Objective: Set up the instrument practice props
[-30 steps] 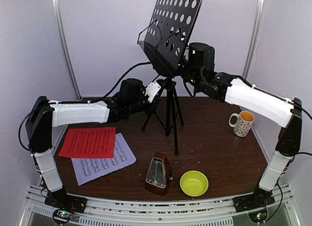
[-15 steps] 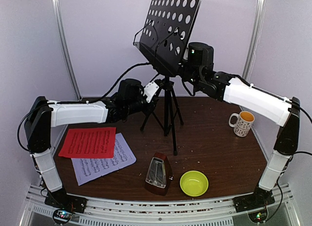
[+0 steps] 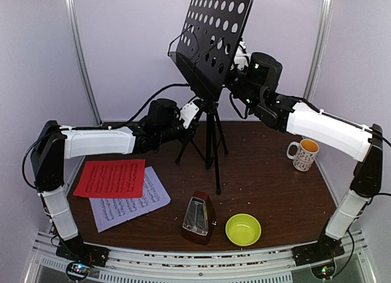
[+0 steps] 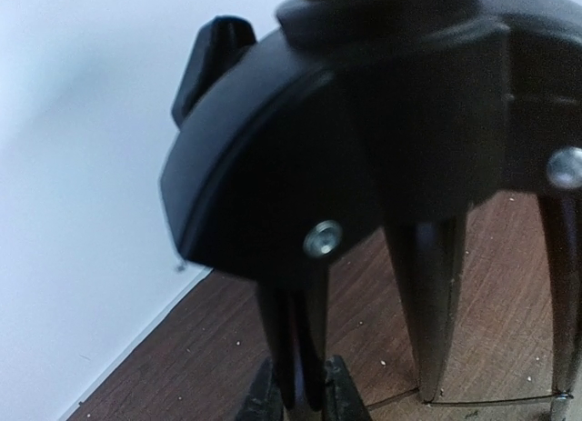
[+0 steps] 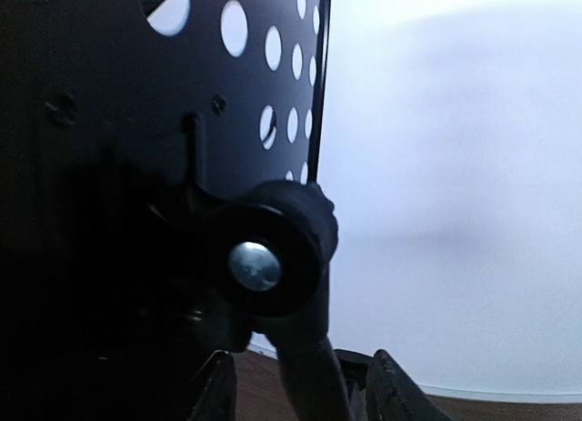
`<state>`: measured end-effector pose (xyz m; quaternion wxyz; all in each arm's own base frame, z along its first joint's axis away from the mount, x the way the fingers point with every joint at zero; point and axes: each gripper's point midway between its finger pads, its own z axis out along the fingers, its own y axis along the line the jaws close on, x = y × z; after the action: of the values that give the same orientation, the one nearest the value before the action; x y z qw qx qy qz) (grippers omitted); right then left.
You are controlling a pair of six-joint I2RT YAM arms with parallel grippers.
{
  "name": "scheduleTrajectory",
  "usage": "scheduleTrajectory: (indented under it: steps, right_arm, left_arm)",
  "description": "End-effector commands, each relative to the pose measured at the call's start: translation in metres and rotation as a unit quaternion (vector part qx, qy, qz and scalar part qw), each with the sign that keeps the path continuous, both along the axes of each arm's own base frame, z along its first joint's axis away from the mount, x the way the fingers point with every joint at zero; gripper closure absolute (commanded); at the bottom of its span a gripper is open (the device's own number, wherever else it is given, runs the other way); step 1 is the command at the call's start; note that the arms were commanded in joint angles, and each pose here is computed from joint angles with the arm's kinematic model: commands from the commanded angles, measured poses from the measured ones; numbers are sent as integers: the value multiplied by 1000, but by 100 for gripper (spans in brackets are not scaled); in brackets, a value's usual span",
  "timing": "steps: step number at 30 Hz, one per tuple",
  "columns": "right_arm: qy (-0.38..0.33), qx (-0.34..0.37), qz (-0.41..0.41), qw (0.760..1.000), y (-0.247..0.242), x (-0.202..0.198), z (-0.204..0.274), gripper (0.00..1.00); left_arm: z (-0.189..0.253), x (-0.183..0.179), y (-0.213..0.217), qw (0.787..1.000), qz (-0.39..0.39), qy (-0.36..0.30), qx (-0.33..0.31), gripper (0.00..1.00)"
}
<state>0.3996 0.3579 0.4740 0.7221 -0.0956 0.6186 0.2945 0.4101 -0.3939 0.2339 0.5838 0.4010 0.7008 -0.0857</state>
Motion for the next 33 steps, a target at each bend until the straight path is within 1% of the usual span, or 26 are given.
scheduleTrajectory:
  steps: [1, 4, 13, 14, 17, 20, 22, 26, 29, 31, 33]
  right_arm:
    - [-50, 81, 7, 995, -29, -27, 44, 47]
    - [-37, 77, 3, 996, -37, -31, 29, 41]
    - [4, 46, -6, 999, -59, -48, -23, 30]
    - [10, 41, -7, 999, -61, -49, -30, 29]
    - [25, 24, -5, 999, -65, -55, -48, 24]
    - [40, 7, -3, 999, -69, -59, -65, 6]
    - [48, -3, -7, 999, -73, -61, -74, 0]
    - [60, -25, -2, 998, -75, -66, -91, 0]
    - [97, -53, 0, 994, -73, -66, -115, 0]
    - [107, -71, 21, 992, -69, -71, -128, 0]
    - [103, -97, 65, 988, -58, -82, -139, 0]
  left_arm:
    - [-60, -9, 3, 996, -14, 59, 71, 100]
    - [-61, -9, 2, 995, -14, 61, 72, 100]
    - [-58, -7, 4, 996, -5, 60, 70, 100]
    - [-57, -7, 4, 996, -4, 62, 68, 98]
    - [-55, -11, 3, 996, -10, 68, 60, 88]
    - [-53, -14, 4, 995, -15, 76, 55, 76]
    - [-51, -18, 5, 995, -21, 84, 51, 69]
    - [-47, -22, 14, 993, -26, 113, 26, 55]
    - [-40, -25, 26, 991, -40, 124, -7, 45]
    - [-39, -26, 33, 991, -45, 126, -18, 41]
    - [-42, -28, 39, 989, -54, 137, -23, 40]
